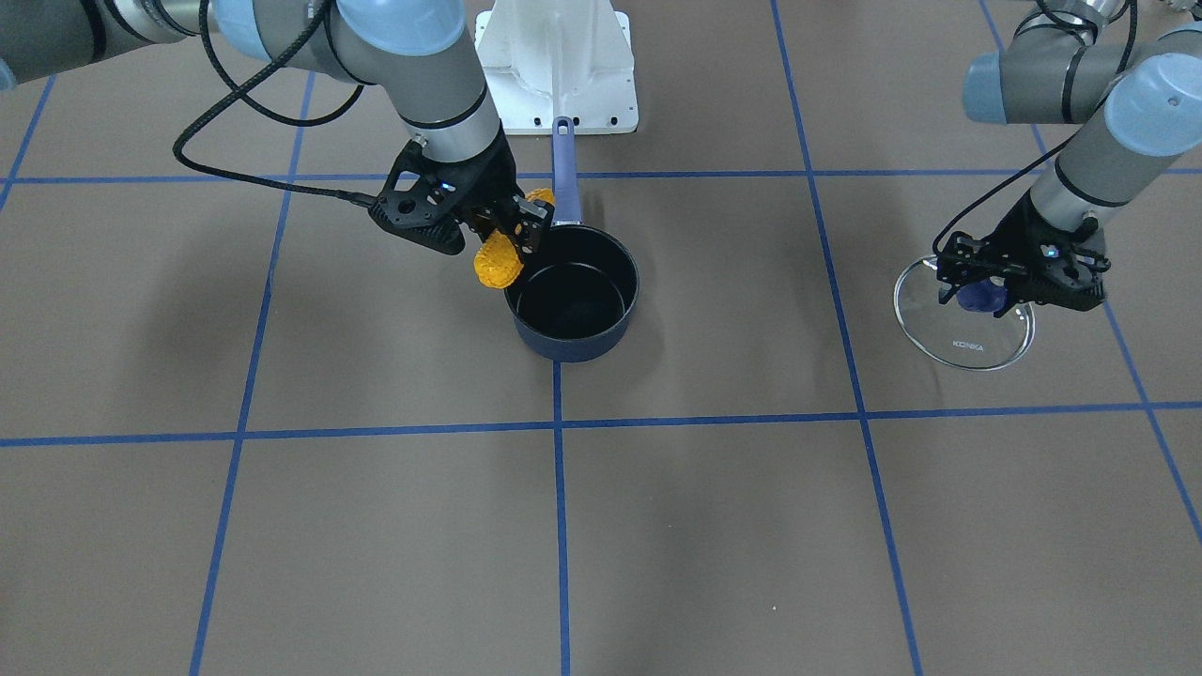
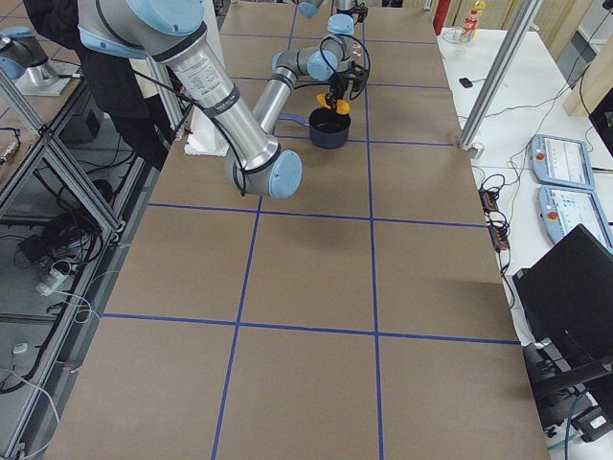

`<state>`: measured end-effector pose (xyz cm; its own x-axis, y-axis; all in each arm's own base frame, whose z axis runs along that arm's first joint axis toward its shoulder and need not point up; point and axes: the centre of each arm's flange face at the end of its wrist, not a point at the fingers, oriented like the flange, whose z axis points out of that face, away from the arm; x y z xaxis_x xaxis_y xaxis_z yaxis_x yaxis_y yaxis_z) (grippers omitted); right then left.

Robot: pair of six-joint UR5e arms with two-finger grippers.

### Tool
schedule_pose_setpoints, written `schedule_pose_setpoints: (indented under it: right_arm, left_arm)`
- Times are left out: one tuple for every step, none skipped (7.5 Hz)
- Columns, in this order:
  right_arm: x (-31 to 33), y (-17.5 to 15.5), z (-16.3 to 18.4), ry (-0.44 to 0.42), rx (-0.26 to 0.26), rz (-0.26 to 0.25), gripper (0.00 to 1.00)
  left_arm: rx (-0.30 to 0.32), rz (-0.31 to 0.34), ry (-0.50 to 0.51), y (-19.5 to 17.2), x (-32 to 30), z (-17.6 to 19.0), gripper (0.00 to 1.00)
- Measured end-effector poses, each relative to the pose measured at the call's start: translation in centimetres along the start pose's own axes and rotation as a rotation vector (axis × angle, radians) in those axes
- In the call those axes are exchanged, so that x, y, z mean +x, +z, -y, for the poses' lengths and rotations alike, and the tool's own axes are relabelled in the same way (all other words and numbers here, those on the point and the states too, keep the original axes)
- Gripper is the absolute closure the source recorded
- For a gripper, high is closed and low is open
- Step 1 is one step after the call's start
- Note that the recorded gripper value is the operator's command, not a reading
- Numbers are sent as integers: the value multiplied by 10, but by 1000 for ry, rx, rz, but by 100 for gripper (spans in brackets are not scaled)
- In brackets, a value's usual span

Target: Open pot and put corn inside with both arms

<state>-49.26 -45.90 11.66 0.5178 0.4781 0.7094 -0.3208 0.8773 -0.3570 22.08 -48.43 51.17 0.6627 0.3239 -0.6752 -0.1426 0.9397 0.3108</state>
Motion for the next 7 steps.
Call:
schedule_pose_setpoints:
  right_arm:
    - [-3, 10, -8, -9, 7, -10, 68]
    - [-5, 25, -15, -20, 15, -26, 68]
    - [-7, 41, -16, -30, 23, -35, 68]
    - [-9, 56, -13, -36, 28, -32, 68]
    - [-11, 70, -9, -40, 33, -25, 67]
    - [-11, 78, -7, -43, 42, -25, 54]
    - [-12, 84, -8, -48, 49, -26, 1]
  left_arm:
    - [5, -3, 3, 9, -10, -6, 47]
    - [9, -5, 3, 15, -17, -10, 47]
    - [11, -6, 0, 17, -20, -14, 47]
    - [11, -6, -3, 17, -23, -18, 47]
    - [12, -7, -4, 16, -24, -22, 47]
    - [16, -9, -4, 16, -25, -24, 47]
    - [18, -9, -3, 16, -26, -24, 47]
